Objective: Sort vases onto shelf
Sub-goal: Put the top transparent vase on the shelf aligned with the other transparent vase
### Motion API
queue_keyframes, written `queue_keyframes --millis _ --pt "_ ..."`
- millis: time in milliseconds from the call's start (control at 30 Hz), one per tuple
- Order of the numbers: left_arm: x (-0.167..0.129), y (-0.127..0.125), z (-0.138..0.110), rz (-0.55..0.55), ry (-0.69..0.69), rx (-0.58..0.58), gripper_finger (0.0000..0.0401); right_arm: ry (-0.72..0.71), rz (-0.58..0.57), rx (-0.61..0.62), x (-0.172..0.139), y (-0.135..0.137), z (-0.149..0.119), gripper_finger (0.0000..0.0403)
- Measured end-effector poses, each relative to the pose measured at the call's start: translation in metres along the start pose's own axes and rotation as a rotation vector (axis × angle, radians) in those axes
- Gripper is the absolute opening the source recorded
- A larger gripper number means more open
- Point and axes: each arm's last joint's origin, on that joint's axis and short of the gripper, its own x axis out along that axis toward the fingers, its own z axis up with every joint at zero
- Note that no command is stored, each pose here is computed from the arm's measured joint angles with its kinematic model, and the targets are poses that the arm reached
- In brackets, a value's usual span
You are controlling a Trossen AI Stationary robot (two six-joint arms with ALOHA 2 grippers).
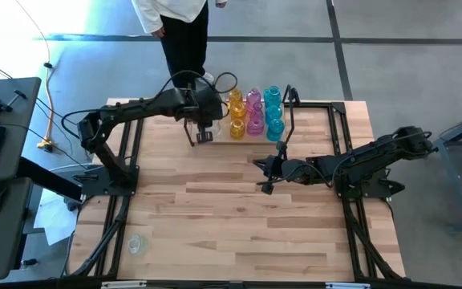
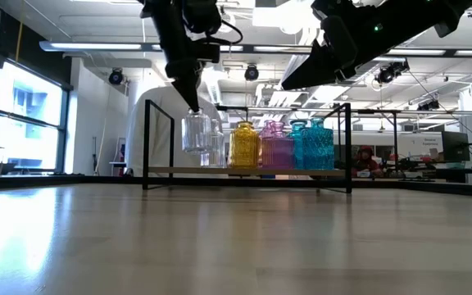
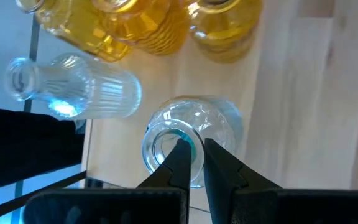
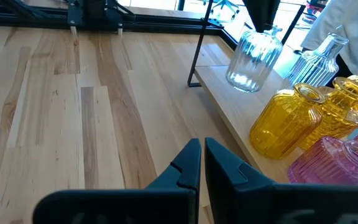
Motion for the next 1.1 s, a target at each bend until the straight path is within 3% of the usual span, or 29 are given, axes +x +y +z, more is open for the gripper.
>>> queue_keyframes --millis 400,800,1100 --pt "0.002 0.005 0.004 0.020 -0.037 0.019 0.0010 0.000 0.000 -0.003 0.000 0.000 0.000 0.0004" --pt "0.027 0.020 0.031 0.038 0.041 0.059 0.0010 0.000 0.009 -0.002 0.000 0.000 0.000 0.0004" --pt "0.027 0.026 0.030 0.060 0.054 0.064 0.0009 0.000 0.013 -0.007 0.000 0.000 0.000 0.0004"
